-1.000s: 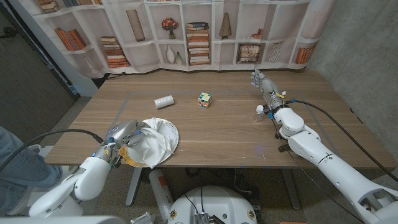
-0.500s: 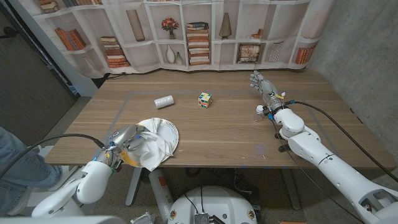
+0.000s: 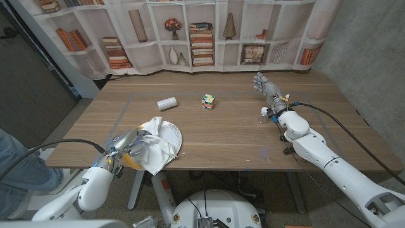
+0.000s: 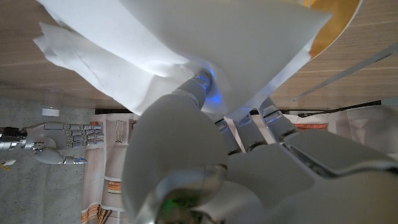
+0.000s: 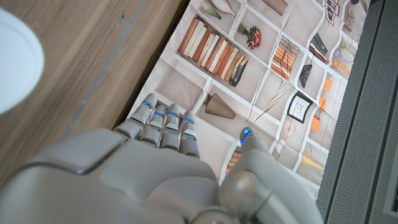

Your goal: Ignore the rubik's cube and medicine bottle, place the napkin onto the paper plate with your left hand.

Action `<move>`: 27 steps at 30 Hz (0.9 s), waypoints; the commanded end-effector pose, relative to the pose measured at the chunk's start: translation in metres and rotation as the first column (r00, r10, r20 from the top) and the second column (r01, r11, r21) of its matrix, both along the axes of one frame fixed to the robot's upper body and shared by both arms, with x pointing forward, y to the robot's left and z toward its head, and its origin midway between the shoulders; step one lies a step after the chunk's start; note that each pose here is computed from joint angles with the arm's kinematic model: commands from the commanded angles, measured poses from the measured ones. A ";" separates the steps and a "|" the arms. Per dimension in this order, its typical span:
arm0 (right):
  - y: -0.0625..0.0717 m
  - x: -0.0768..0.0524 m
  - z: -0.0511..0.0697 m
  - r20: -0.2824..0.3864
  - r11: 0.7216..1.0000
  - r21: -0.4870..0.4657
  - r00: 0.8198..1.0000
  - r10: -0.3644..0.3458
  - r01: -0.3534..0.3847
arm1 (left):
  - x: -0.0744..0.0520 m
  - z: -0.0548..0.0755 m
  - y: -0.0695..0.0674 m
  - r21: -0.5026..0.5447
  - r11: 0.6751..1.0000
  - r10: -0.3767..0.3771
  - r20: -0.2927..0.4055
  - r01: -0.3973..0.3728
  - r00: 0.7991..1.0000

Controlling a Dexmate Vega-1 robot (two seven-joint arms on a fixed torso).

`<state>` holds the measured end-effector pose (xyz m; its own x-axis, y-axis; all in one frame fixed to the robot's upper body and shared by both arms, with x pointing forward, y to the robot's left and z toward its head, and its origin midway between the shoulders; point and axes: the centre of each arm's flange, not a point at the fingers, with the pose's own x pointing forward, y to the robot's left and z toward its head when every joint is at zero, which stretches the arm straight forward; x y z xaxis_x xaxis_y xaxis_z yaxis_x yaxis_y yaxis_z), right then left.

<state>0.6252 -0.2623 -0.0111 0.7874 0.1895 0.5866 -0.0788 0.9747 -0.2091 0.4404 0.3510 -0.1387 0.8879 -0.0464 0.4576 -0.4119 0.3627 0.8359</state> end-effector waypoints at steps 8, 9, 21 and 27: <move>-0.001 0.002 -0.004 -0.008 1.000 0.008 1.000 -0.001 0.001 | 0.000 0.004 -0.001 0.007 1.000 0.002 -0.004 -0.002 1.000; -0.002 0.002 -0.004 -0.009 1.000 0.009 1.000 -0.001 0.001 | 0.000 0.004 -0.001 0.007 1.000 0.002 -0.006 -0.002 1.000; -0.006 0.001 -0.005 -0.006 1.000 0.014 1.000 -0.005 0.005 | 0.001 0.008 -0.004 0.026 1.000 -0.001 -0.039 0.003 0.999; -0.008 -0.001 -0.006 -0.005 1.000 0.018 1.000 -0.007 0.007 | 0.000 0.011 -0.006 0.041 0.999 -0.006 -0.065 0.009 0.998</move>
<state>0.6267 -0.2664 -0.0151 0.7917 0.1792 0.5840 -0.0761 0.9775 -0.1969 0.4409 0.3477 -0.1317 0.9006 -0.0569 0.4310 -0.3870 0.3466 0.8545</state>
